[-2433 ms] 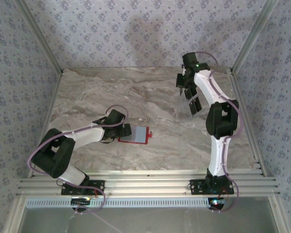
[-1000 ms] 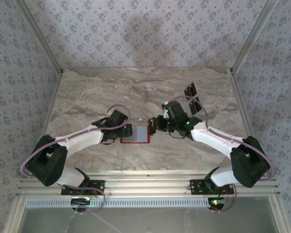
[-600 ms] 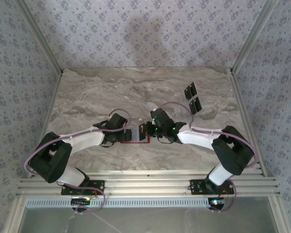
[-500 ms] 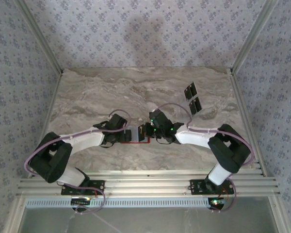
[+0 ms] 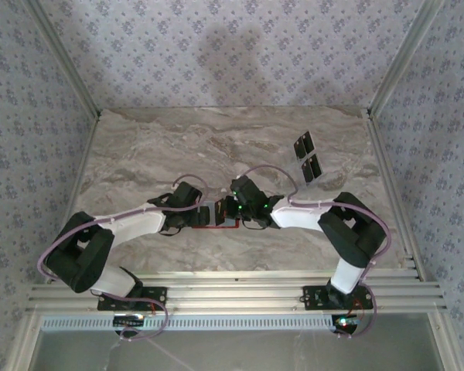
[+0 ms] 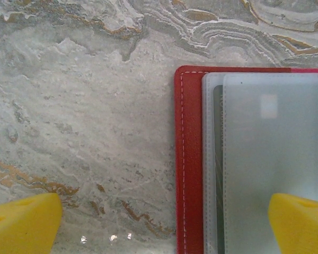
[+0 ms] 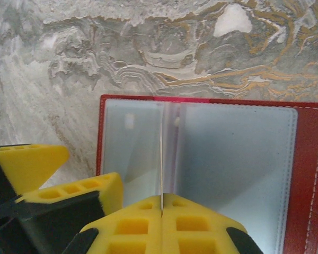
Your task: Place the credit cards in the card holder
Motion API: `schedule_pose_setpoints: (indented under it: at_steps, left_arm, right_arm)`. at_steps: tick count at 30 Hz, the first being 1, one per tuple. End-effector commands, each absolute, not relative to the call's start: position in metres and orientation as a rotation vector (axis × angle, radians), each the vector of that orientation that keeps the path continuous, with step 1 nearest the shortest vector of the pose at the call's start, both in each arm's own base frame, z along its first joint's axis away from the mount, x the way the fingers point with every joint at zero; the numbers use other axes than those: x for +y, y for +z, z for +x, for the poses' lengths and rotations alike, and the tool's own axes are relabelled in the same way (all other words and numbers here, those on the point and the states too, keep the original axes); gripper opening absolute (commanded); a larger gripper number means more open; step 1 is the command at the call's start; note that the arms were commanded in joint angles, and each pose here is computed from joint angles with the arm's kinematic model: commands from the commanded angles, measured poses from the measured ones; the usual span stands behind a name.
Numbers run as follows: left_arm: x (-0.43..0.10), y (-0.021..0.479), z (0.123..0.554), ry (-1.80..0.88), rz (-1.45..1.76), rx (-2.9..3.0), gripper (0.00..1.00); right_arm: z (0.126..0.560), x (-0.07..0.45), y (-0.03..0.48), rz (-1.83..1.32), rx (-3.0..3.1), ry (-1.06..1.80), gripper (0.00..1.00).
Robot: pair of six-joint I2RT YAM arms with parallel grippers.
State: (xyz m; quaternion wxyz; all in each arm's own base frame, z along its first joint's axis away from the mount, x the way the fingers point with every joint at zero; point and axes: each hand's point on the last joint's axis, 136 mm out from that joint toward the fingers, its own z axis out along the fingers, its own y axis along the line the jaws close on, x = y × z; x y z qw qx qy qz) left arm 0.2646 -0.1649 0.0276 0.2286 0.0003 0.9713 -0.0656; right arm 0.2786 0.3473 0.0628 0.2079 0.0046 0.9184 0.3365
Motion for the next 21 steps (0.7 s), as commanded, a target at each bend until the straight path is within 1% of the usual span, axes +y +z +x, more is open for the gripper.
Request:
schedule_pose_setpoints:
  at_steps: [1, 11, 21]
  left_arm:
    - [-0.17, 0.036, 0.269, -0.218, 0.013, 2.652, 1.0]
    - [-0.179, 0.045, 0.276, -0.27, 0.023, 2.623, 1.0]
    - [-0.155, 0.024, 0.263, -0.132, -0.044, 2.677, 1.0]
  right_arm:
    - [0.283, 0.345, 0.056, 0.045, 2.562, 0.888, 0.0]
    - [0.278, 0.331, 0.04, 0.076, 2.592, 0.847, 0.0]
    - [0.277, 0.325, 0.034, 0.09, 2.607, 0.832, 0.0]
